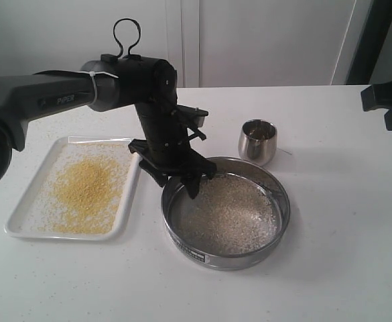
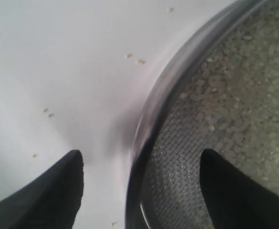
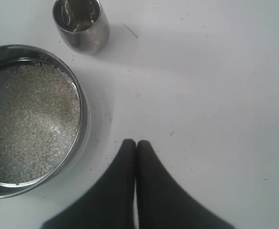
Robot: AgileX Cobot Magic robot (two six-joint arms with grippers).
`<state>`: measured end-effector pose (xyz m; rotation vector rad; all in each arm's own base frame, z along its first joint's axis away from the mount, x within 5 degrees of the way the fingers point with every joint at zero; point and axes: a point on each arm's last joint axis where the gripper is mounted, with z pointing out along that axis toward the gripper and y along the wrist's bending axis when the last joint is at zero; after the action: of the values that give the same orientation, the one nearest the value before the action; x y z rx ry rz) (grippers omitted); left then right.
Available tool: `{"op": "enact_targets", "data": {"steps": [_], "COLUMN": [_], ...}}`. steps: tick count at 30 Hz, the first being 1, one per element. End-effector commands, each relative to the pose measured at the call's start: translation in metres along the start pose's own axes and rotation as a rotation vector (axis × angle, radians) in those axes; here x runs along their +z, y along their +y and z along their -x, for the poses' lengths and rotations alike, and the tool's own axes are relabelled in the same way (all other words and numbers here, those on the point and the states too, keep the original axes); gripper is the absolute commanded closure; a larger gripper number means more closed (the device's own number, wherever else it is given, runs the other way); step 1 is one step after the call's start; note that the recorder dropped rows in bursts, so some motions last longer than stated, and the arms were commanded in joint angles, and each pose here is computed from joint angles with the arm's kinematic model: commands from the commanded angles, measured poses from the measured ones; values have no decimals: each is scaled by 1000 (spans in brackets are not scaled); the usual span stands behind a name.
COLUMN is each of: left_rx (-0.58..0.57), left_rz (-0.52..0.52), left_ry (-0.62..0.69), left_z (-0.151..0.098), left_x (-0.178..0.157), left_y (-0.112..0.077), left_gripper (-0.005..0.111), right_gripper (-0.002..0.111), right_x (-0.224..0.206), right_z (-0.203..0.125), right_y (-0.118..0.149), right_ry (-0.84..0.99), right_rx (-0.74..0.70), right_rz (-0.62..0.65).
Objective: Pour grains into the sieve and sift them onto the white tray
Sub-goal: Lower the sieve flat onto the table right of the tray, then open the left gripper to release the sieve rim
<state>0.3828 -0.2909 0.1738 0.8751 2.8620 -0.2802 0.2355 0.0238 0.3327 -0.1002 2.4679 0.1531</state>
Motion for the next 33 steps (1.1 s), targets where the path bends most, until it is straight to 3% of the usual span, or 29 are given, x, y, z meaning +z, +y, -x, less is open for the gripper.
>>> {"op": "enact_targets", "data": {"steps": [1, 24, 33], "left_rx": [-3, 0, 8], "left_rz": [-11, -13, -8], "left_ry": [7, 92, 47], "left_z": [-1, -8, -7], "left_x": [-1, -3, -23], "left_y": [-4, -4, -6], "left_gripper": [34, 34, 34], "right_gripper": [108, 108, 108], "right_x": [-1, -1, -1], "right_z": [0, 0, 0], "right_y": [-1, -1, -1], "right_ry": [-14, -14, -14], "right_rx": [1, 1, 1], "right_rz": [-6, -6, -6]}}
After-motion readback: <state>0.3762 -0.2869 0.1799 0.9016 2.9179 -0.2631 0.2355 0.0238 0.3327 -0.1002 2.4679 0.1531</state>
